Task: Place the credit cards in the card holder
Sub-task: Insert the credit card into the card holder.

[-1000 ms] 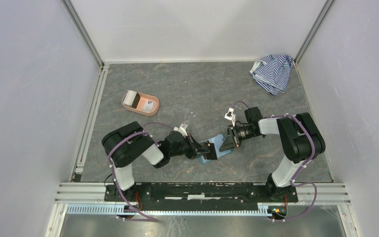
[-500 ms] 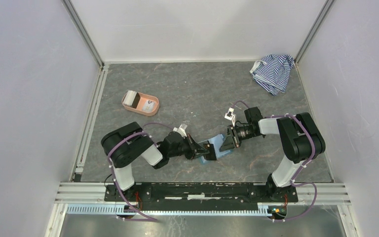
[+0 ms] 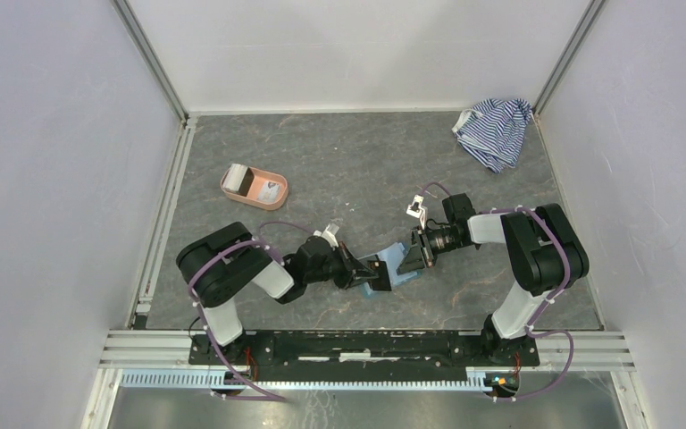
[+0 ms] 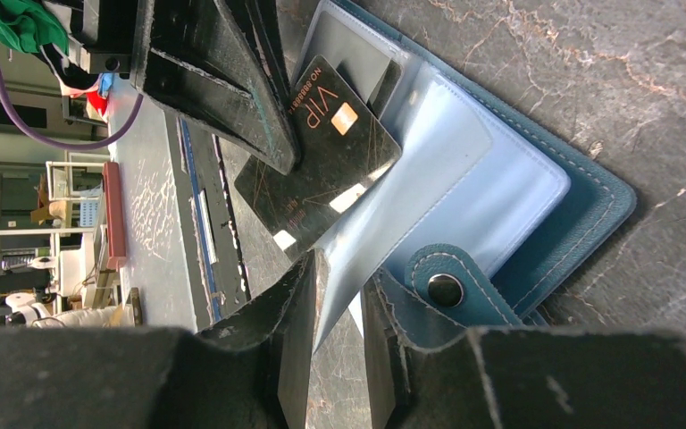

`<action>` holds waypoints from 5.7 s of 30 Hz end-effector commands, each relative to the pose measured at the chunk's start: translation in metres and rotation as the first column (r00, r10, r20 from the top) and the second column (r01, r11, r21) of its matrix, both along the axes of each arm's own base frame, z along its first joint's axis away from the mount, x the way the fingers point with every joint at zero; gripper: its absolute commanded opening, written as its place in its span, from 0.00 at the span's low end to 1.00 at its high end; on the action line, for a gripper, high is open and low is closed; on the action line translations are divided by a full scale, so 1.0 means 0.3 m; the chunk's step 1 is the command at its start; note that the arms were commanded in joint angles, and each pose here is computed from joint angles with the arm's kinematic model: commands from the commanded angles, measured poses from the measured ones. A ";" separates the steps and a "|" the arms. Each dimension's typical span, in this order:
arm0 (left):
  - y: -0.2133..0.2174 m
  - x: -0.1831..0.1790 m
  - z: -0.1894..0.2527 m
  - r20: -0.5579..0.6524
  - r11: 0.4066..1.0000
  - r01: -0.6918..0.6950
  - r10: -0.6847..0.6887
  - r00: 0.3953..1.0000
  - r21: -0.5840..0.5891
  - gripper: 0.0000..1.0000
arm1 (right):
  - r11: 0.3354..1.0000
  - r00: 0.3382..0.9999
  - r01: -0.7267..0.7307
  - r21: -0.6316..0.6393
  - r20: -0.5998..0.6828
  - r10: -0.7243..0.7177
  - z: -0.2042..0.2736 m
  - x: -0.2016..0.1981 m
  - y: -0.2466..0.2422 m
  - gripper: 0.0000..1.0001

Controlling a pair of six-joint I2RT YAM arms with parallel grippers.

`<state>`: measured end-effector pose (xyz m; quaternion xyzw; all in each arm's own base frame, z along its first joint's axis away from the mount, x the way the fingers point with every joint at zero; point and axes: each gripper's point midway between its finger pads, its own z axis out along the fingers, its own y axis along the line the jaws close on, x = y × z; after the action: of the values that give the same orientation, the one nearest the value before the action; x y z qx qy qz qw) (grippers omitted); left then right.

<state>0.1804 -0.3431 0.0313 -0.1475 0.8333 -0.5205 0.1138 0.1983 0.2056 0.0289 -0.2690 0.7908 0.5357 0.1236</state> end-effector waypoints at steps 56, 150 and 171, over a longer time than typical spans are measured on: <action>-0.039 0.039 0.033 0.062 0.994 0.106 -0.106 0.992 0.008 0.02 | 0.998 0.996 0.011 0.064 0.087 -0.017 0.065 0.076 0.049 0.18; 0.069 -0.046 0.223 0.498 0.945 0.217 -0.070 0.864 -0.244 0.02 | 0.966 0.984 -0.149 0.211 0.130 0.124 0.228 0.028 0.131 0.00; 0.008 -0.014 0.243 0.497 0.923 0.259 -0.089 0.863 -0.284 0.02 | 0.963 0.981 -0.166 0.212 0.130 0.141 0.225 0.022 0.121 0.00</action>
<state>0.1715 -0.3310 0.0544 0.0063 0.7614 -0.6205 0.1875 0.1993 0.2374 0.0763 -0.3259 0.7236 0.5932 0.1353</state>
